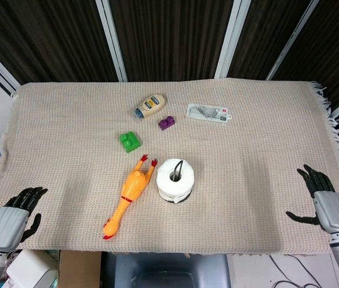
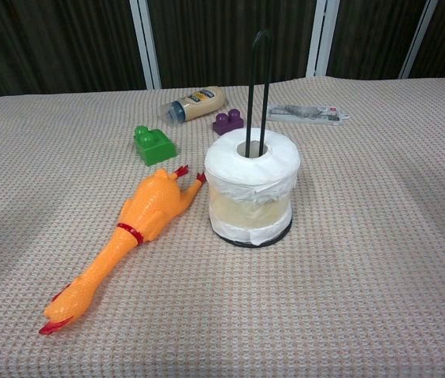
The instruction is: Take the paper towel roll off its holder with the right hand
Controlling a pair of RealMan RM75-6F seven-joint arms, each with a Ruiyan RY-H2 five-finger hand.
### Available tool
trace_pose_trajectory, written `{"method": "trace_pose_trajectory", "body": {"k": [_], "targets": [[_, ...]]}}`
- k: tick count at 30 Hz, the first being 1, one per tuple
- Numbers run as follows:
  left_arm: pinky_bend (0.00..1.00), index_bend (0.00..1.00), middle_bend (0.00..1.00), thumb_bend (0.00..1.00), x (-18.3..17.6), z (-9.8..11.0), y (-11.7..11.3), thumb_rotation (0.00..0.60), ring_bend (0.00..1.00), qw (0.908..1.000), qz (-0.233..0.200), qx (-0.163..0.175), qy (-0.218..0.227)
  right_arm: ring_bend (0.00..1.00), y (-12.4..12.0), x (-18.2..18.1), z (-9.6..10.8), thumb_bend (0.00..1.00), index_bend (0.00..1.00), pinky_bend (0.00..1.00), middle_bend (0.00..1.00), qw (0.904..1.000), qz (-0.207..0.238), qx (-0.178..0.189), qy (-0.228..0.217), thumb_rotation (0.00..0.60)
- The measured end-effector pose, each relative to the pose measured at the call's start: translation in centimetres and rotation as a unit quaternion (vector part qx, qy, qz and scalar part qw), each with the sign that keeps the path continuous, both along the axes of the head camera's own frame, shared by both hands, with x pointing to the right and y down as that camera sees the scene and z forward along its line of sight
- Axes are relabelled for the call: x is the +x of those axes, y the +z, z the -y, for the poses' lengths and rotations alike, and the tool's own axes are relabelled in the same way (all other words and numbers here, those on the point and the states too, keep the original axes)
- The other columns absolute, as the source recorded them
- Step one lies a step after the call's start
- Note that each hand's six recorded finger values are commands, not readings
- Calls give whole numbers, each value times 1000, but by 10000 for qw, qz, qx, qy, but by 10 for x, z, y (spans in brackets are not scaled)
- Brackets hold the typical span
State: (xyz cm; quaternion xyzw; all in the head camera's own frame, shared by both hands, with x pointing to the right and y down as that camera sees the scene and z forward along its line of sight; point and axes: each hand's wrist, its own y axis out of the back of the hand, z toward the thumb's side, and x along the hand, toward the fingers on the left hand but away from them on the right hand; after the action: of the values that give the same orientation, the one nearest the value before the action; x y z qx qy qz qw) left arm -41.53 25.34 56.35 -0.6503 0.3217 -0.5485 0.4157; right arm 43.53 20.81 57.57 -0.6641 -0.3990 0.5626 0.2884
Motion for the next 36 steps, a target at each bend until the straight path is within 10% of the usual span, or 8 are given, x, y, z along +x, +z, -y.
{"method": "trace_pose_trajectory", "body": {"k": [15, 36], "targets": [[369, 167, 168, 555, -3, -1, -4, 600, 164, 10000, -33, 54, -55, 0, 7, -12, 6, 75, 0, 101, 0, 9996, 252, 54, -78, 600], [369, 171, 170, 553, 1, -9, -17, 600, 164, 9993, -190, 307, 116, 0, 51, -191, 75, 74, 0, 78, 0, 9695, 1962, -844, -1198, 600]]}}
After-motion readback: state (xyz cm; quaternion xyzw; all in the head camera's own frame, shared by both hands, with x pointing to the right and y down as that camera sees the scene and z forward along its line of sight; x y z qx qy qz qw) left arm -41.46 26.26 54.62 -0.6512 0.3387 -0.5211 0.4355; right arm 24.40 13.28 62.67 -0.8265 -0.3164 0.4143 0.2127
